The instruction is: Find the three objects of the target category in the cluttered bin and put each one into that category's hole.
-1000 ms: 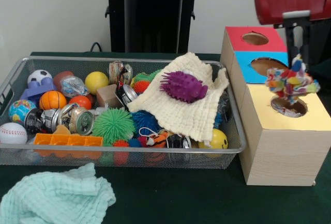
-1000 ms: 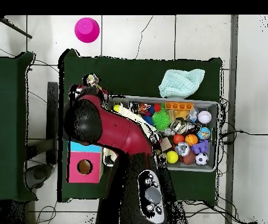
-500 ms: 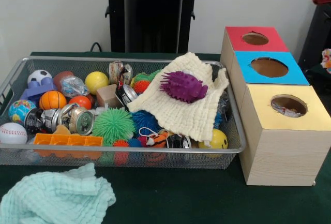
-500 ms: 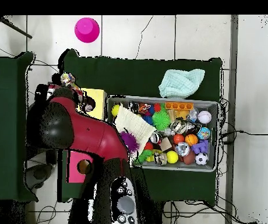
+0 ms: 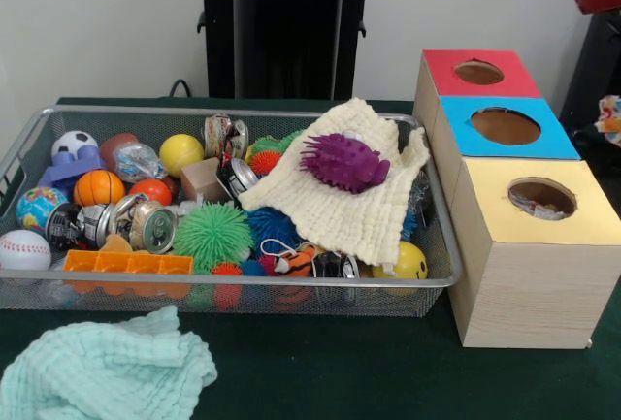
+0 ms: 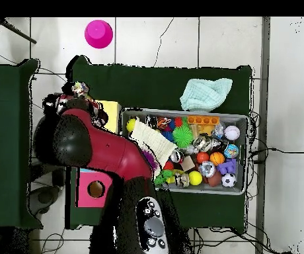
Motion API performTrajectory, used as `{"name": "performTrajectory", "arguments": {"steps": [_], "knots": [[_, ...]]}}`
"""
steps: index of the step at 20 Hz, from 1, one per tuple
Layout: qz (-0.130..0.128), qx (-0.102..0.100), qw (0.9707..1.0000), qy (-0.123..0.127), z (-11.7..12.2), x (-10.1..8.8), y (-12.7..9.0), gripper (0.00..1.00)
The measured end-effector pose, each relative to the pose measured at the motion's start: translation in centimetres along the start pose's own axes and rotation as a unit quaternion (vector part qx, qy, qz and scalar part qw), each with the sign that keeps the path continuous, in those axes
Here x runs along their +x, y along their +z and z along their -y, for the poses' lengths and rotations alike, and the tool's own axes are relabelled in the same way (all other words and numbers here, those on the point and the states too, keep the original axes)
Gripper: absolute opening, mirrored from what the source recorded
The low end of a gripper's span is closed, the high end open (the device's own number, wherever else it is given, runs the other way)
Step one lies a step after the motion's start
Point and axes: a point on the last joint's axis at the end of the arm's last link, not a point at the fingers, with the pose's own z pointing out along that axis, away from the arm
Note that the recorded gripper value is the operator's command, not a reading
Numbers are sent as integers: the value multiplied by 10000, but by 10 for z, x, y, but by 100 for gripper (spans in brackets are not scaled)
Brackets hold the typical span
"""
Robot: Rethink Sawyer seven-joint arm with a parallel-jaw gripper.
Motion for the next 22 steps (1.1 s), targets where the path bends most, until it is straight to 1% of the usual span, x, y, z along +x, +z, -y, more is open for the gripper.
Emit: {"name": "performTrajectory", "arguments": {"steps": [7,11,12,14,15,17,22], "knots": [[52,89,9999,135,35,0,8,0],[94,118,9998,121,46,2,11,0],[117,142,9998,95,51,5,14,0],[134,159,9998,71,54,7,16,0],[171,184,9997,3,56,10,20,0],[203,201,9996,-57,56,13,23,0],[303,227,9991,-202,52,25,35,0]]}}
